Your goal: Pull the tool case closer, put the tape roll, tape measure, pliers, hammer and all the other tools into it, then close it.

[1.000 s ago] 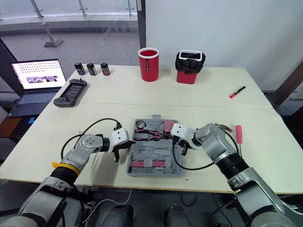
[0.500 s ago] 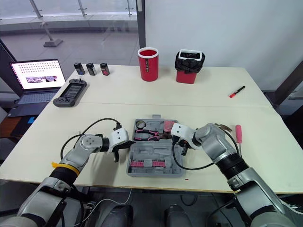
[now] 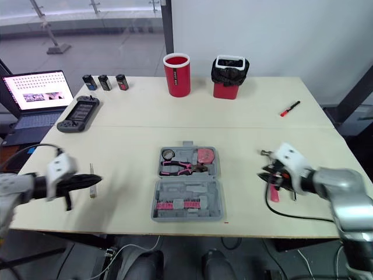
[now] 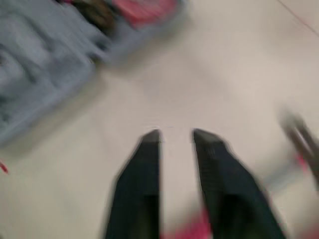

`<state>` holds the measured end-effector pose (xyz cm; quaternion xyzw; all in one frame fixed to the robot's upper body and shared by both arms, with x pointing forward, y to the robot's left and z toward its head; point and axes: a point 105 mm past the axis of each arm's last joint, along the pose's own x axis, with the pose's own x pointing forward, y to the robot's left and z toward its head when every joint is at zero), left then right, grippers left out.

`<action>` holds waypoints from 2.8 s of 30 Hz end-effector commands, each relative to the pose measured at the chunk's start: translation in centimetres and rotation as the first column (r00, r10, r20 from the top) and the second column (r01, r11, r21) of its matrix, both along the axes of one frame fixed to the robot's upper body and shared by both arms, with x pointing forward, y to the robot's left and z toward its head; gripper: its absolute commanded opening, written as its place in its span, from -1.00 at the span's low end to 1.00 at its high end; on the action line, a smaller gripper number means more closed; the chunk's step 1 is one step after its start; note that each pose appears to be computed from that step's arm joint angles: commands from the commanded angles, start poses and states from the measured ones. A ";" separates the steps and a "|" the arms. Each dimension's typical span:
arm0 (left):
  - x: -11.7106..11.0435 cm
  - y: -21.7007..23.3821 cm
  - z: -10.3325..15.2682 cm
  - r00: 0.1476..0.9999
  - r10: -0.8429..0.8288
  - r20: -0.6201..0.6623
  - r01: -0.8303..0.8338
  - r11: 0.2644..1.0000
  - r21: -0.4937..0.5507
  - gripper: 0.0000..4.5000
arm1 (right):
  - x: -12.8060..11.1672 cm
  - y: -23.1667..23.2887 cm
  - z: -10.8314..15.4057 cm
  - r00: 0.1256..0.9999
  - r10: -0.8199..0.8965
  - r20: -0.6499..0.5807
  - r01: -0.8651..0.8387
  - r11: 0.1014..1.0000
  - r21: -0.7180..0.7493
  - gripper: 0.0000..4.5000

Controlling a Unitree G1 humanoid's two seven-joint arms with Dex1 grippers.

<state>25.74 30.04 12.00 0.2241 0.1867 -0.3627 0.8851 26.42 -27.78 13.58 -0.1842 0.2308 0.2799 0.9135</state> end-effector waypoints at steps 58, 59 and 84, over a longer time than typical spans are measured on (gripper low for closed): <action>5.5 -0.8 -6.5 0.369 0.859 -0.354 -0.923 0.383 -0.035 0.98 | -1.5 18.9 5.8 0.773 0.593 0.225 -0.632 0.753 0.185 1.00; 5.7 -0.8 -6.6 0.366 0.859 -0.359 -0.924 0.380 -0.034 0.98 | -1.5 18.8 5.7 0.777 0.589 0.224 -0.627 0.756 0.186 1.00; 6.1 -2.3 -7.2 0.365 0.838 -0.406 -0.925 0.375 -0.057 -0.97 | -0.8 18.3 5.9 0.798 0.557 0.231 -0.596 0.784 0.171 1.00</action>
